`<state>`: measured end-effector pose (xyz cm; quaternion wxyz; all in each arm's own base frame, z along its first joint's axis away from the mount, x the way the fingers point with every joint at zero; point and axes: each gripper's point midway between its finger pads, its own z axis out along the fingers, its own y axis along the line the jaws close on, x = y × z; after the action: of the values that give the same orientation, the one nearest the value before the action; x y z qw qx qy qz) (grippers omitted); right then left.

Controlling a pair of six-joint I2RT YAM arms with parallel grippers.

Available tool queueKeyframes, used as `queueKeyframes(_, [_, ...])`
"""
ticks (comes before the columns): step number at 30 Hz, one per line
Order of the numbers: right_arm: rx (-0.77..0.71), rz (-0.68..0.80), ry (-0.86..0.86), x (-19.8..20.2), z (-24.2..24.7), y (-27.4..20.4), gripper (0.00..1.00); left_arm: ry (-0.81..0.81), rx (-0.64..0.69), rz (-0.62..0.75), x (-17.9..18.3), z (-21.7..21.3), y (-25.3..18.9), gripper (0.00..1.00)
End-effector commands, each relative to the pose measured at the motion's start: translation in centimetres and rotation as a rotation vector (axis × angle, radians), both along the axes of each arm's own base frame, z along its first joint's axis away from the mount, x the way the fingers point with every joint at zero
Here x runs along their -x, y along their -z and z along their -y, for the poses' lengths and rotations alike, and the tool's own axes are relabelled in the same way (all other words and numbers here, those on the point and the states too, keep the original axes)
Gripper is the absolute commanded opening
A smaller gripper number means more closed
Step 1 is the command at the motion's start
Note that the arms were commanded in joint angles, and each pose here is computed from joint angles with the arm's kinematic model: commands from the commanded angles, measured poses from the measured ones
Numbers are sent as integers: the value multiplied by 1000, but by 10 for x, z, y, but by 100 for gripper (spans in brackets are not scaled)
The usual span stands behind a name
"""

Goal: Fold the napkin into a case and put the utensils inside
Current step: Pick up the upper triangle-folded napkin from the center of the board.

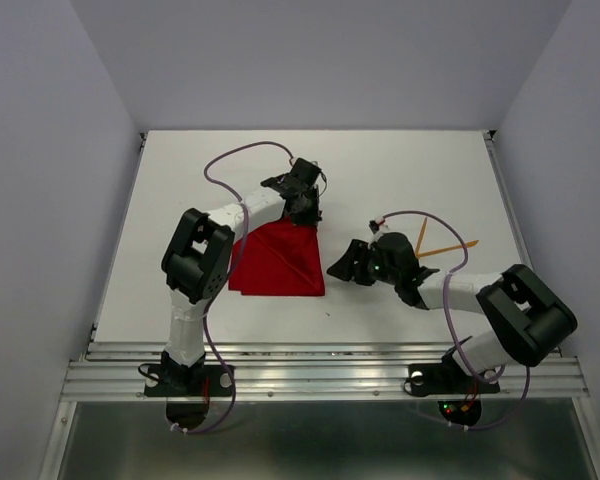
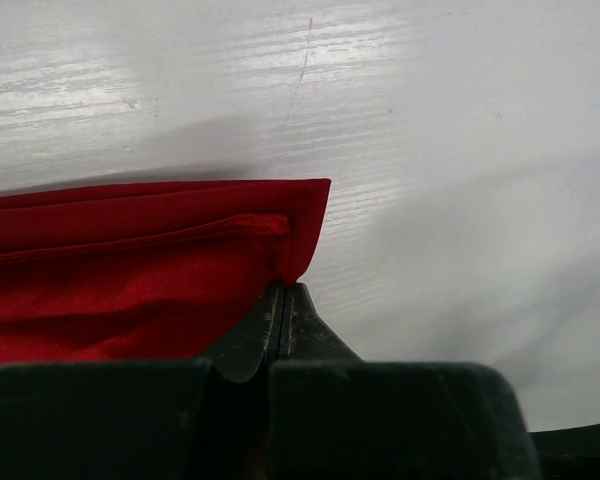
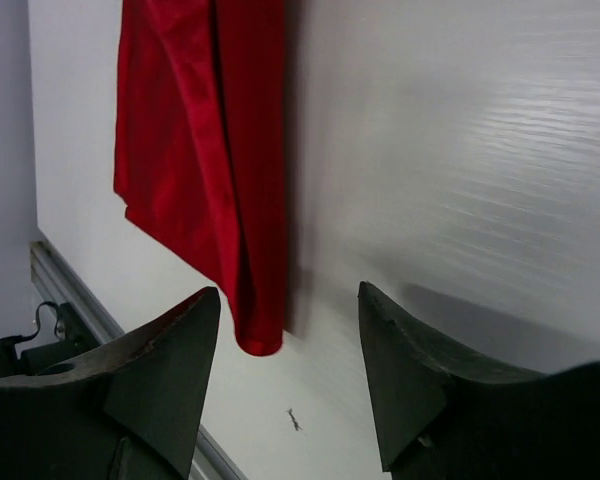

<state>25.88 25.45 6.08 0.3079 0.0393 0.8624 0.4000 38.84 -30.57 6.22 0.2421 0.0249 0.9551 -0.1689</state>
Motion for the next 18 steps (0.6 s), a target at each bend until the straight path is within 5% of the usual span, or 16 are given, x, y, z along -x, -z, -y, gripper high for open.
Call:
queueKeyframes(1, [-116, 106, -99, -10, -43, -36, 65, 16, 85, 52, 3, 10, -36, 0])
queueKeyframes(11, [-47, 65, -121, -14, -62, -5, 64, 12, 95, 59, 4, 8, -42, 0])
queueKeyframes(18, [-47, 32, -140, -7, -69, 8, 48, 5, 99, 70, 2, 7, -48, 0])
